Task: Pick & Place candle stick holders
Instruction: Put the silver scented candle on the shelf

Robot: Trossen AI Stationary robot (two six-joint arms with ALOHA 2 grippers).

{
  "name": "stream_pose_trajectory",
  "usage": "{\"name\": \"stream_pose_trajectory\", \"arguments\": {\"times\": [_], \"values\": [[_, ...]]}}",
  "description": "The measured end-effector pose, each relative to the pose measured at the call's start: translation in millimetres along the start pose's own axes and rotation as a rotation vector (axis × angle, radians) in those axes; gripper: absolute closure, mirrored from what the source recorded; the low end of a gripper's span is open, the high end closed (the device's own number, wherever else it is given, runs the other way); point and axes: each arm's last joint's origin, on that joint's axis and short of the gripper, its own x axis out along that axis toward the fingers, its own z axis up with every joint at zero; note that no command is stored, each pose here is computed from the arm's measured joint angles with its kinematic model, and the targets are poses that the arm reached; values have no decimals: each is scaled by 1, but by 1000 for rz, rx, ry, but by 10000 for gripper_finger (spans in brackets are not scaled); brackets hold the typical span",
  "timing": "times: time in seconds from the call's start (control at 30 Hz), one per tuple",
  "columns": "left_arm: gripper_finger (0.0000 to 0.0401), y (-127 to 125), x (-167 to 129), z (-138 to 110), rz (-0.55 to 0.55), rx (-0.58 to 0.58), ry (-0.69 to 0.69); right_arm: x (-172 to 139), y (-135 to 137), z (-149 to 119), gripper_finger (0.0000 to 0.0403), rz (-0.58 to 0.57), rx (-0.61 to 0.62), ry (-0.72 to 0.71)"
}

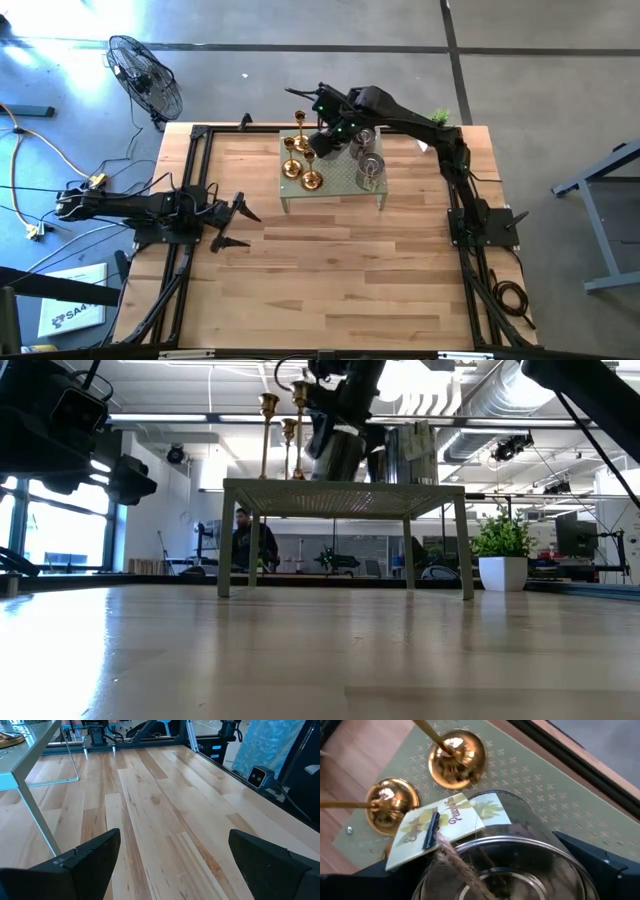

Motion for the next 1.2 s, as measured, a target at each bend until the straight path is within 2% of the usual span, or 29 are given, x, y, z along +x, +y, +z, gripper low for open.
{"name": "stream_pose_trajectory", "arguments": {"times": [0.33,0.5,0.7,1.2], "values": [[34,0,0,0,-11,0,-1,20,0,2,54,-32,2,28],[34,0,0,0,-11,0,-1,19,0,4,16,-32,7,8],[34,0,0,0,-11,0,-1,19,1,4,30,-19,3,5],[34,0,0,0,-11,0,-1,15,2,4,24,-9,-21,-2]]}}
